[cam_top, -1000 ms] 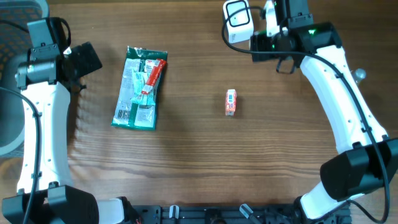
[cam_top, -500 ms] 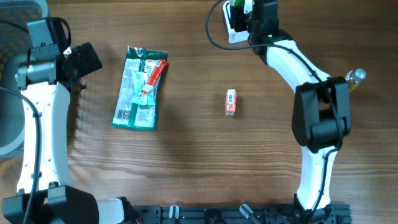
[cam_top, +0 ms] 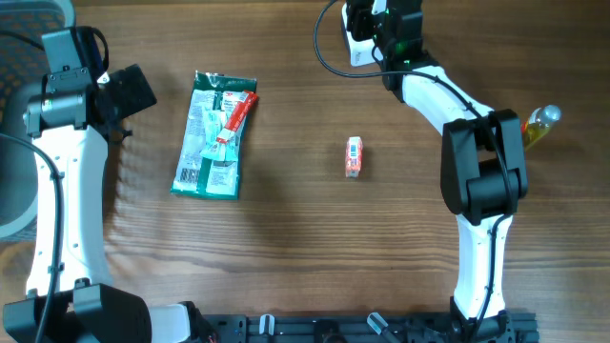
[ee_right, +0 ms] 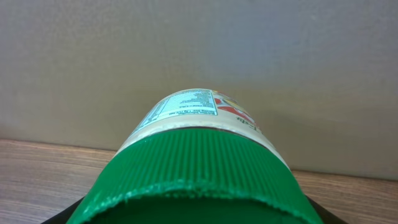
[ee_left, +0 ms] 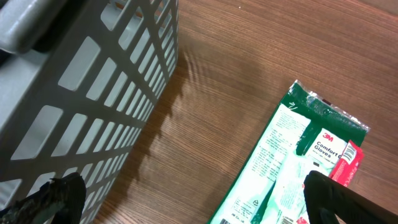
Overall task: Scan the item barcode
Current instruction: 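Hold the green-capped jar up to the scanner window, then set the jar down on the right side of the table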
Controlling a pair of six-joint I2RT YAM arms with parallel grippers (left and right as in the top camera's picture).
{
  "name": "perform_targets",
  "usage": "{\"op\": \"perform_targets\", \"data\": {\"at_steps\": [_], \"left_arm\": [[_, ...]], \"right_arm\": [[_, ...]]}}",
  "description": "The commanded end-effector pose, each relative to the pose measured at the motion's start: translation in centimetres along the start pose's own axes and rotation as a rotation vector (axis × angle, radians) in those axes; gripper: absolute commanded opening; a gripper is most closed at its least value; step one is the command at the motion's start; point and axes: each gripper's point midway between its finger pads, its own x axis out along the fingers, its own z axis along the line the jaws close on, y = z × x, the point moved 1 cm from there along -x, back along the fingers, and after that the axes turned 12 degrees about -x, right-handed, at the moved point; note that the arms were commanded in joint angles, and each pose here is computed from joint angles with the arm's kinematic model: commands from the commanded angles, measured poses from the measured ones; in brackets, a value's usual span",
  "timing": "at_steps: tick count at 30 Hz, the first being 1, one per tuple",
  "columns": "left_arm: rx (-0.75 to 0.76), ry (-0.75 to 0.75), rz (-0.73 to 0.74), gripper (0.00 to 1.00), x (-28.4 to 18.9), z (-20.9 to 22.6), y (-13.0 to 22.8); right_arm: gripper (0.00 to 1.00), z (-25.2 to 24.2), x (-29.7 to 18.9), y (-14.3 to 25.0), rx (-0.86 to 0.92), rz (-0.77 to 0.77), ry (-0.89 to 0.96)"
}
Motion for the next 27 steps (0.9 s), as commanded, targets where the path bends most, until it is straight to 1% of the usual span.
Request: {"op": "perform_targets", "data": {"at_steps": [1,4,8,10,12,14,15,17,19,20,21,22,23,24,25,27], "left_arm": [[-0.022,-0.002,-0.029,1.0,-0.7,0.3,-0.8],[-0.022,-0.002,-0.029,1.0,-0.7,0.3,-0.8],[-0.022,-0.002,-0.029,1.0,-0.7,0.3,-0.8],[-0.022,-0.002,-0.029,1.0,-0.7,0.3,-0.8],[-0.022,-0.002,-0.029,1.0,-0.7,0.3,-0.8],[-0.022,-0.002,-0.029,1.0,-0.7,0.3,-0.8],[-0.022,-0.002,-0.029,1.0,-0.7,0.3,-0.8],[-0.022,-0.002,-0.029,1.0,-0.7,0.3,-0.8],[-0.022,-0.002,-0.029,1.0,-0.7,0.3,-0.8],[-0.022,-0.002,-0.029,1.0,-0.7,0.3,-0.8],[-0.022,-0.002,-0.029,1.0,-0.7,0.3,-0.8],[-0.022,-0.002,-0.029,1.0,-0.7,0.3,-0.8],[-0.022,-0.002,-0.029,1.0,-0.7,0.3,-0.8],[-0.022,-0.002,-0.029,1.0,-0.7,0.3,-0.8],[-0.022,-0.002,-0.029,1.0,-0.7,0.3,-0.8],[-0.022,-0.002,-0.029,1.0,-0.7,0.3,-0.8]], "right_arm": [[0.38,0.1,0.6,0.5,0.024,-0.008,-0.016],[0.38,0.0,0.9,1.2,0.031,-0.002,-0.014],[0.38,-0.2,0.4,-1.5,0.027,-0.087,-0.009],[0.36,-0.6,-0.6,-4.0,0.023,-0.128,-0.002],[0.33,-1.5,-2.4,-7.6,0.021,-0.182,0.011],[0.3,-2.2,-5.3,-11.8,0.02,-0.214,0.021],[0.27,-2.6,-9.3,-15.0,0.024,-0.167,0.024],[0.27,-2.4,-12.5,-15.6,0.03,-0.075,0.019],[0.26,-2.7,-15.9,-14.1,0.04,0.076,0.034],[0.29,-2.9,-17.5,-12.7,0.044,0.167,0.045],[0.37,-3.2,-19.6,-10.0,0.053,0.315,0.058],[0.38,-3.4,-20.8,-8.0,0.058,0.411,0.063],[0.4,-3.4,-22.4,-4.9,0.068,0.559,0.062],[0.4,-3.5,-24.0,-1.7,0.083,0.706,0.061],[0.4,-3.7,-25.4,0.9,0.099,0.817,0.063],[0.4,-4.2,-27.5,6.1,0.133,0.992,0.072]]}}
